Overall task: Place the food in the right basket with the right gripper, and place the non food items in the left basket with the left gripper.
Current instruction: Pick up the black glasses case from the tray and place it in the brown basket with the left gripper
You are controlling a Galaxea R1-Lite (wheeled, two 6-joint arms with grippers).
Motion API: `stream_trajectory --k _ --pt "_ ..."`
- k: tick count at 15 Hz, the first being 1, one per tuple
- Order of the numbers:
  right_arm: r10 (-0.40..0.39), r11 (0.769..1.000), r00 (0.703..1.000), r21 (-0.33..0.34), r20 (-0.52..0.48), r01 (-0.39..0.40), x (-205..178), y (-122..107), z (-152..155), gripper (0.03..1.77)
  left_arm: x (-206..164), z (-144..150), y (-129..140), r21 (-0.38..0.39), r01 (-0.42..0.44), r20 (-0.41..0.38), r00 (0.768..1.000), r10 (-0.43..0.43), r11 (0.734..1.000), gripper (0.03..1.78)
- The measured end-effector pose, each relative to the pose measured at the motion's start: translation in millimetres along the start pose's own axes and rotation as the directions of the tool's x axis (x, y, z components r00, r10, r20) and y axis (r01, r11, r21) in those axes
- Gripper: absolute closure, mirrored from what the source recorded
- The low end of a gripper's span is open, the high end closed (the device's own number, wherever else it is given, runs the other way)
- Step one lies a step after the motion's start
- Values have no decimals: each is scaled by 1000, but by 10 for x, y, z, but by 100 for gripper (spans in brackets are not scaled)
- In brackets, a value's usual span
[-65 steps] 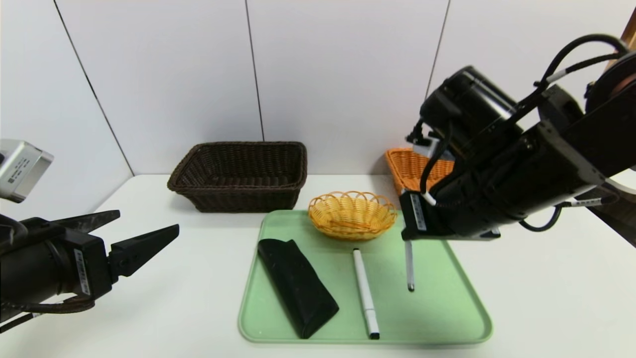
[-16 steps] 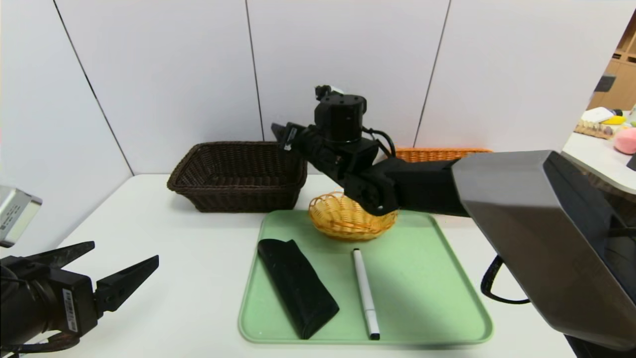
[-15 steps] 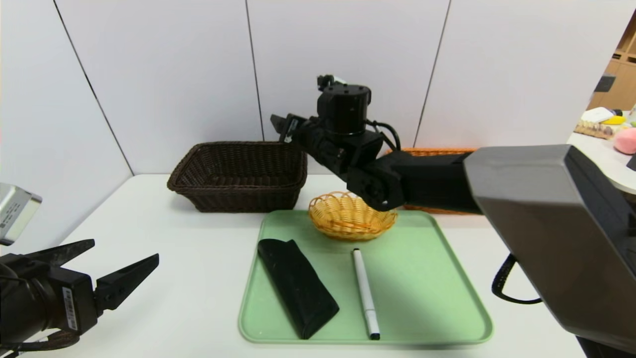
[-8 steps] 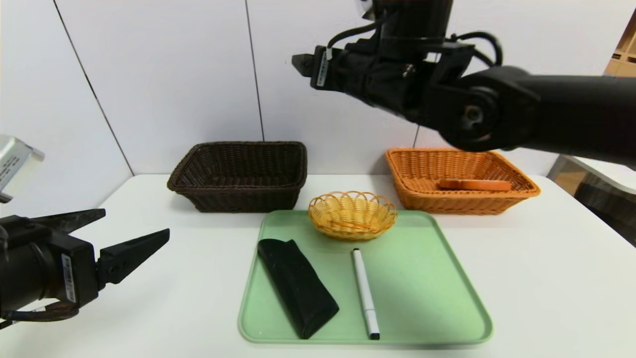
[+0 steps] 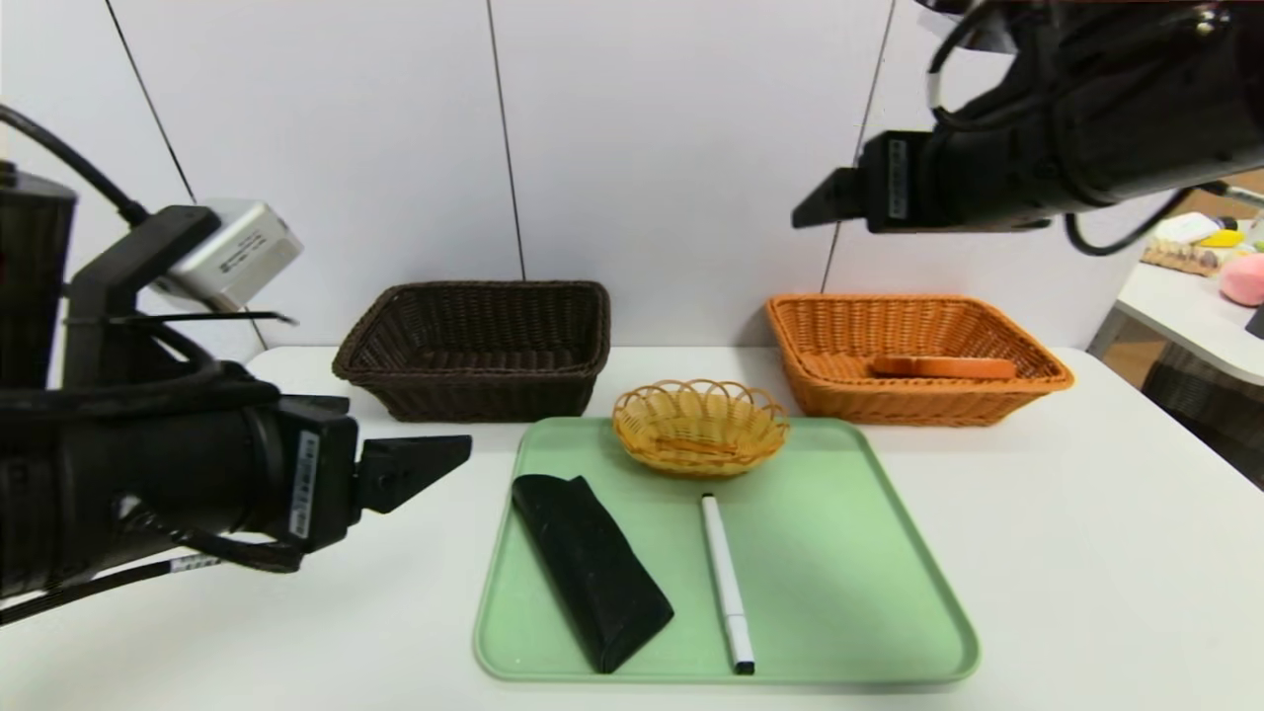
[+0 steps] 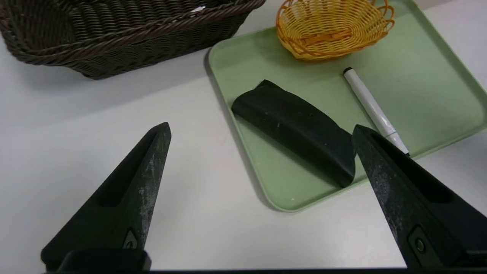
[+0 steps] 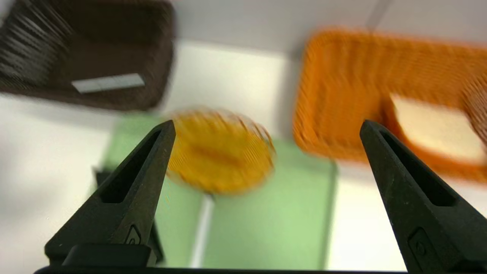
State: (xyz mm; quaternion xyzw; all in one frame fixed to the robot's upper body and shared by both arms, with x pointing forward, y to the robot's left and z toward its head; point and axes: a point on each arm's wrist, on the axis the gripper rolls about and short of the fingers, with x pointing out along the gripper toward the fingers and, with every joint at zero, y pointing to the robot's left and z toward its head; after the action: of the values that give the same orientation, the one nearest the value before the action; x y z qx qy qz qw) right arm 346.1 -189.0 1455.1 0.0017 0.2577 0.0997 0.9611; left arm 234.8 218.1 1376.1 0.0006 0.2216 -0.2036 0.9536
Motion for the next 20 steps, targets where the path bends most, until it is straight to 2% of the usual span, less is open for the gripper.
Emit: stream_trajectory --k 3,6,8,10,14,17,20 --pt "-117 992 979 -72 -170 106 -209 -390 -234 12 241 52 -198 -6 28 -57 998 -28 1000 12" --pt "-140 987 941 -121 -309 107 -347 -641 -505 11 405 24 -386 -61 38 -145 988 -47 997 12" --pt "-110 993 921 -79 -374 86 -346 -799 -587 11 483 56 -476 -95 25 -172 984 -41 995 12" --pt "-38 999 903 -8 -429 38 -261 -917 -647 11 561 47 -553 -104 6 -201 979 -27 995 12" --pt "-32 999 878 21 -478 47 -268 -984 -805 11 744 -36 -682 -110 -48 -233 972 22 993 12" --pt "-48 997 881 30 -470 70 -378 -1026 -864 11 889 -126 -761 -125 -135 -263 960 98 983 12" --pt "-55 996 891 38 -450 81 -508 -1048 -897 11 1010 -120 -830 -170 -248 -304 934 188 954 12"
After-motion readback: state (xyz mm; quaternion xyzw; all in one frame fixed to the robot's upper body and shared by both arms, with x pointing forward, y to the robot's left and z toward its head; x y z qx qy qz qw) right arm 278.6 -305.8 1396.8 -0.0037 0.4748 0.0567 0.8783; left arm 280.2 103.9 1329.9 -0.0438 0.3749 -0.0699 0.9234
